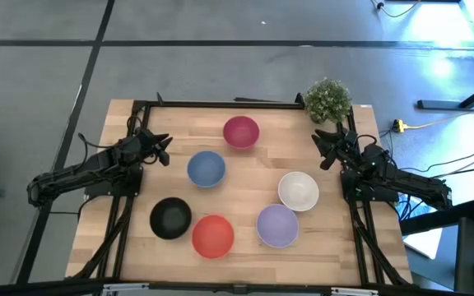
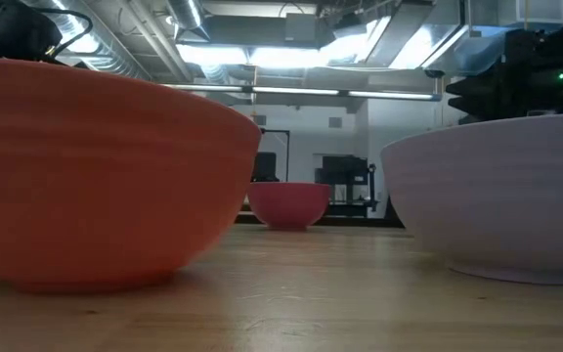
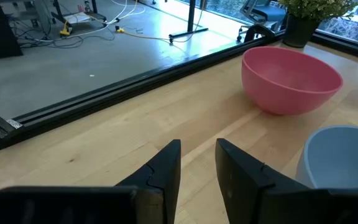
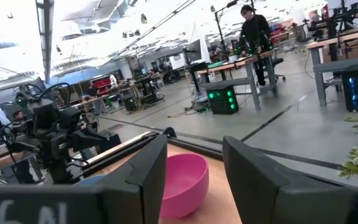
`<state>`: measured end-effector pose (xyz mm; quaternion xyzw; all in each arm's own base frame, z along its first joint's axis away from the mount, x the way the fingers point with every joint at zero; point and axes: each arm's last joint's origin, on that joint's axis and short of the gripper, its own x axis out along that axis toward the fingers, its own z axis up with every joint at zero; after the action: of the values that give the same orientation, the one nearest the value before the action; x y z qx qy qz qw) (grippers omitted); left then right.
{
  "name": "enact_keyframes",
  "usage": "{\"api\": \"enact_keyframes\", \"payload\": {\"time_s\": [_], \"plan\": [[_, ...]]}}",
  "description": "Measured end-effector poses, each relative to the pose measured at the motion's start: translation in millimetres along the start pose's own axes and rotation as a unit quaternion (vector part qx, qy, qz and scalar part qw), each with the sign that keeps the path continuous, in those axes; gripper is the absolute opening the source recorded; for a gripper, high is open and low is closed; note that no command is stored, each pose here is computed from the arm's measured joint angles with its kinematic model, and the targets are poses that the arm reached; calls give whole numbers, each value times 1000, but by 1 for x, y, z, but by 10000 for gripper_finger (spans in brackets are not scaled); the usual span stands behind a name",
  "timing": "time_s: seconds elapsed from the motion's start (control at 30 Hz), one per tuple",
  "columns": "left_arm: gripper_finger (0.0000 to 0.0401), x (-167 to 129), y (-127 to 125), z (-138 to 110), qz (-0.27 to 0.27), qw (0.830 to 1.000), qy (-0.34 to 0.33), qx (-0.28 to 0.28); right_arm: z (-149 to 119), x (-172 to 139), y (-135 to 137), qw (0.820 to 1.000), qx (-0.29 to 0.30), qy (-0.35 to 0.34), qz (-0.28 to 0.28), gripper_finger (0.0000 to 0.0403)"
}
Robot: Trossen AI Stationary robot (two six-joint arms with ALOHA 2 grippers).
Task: Nest bowls inside each other
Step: Stack the white bowl on top of the pink bowl
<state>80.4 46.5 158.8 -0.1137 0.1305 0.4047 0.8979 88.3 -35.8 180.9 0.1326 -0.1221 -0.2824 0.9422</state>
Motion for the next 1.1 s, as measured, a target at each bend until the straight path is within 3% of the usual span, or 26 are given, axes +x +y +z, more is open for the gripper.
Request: {"api": "enact_keyframes", "payload": {"time_s": [0.5,0.8,1.1], "plan": [[95,0,-1,4,1,1000,-24,0,0,-1,5,996,-39,24,75,158],[95,0,-1,4,1,1000,-24,-1,51,-11,16,989,-111,68,69,158],[95,0,-1,5,1,1000,-26,-2,84,-13,26,973,-121,181,72,158]]}}
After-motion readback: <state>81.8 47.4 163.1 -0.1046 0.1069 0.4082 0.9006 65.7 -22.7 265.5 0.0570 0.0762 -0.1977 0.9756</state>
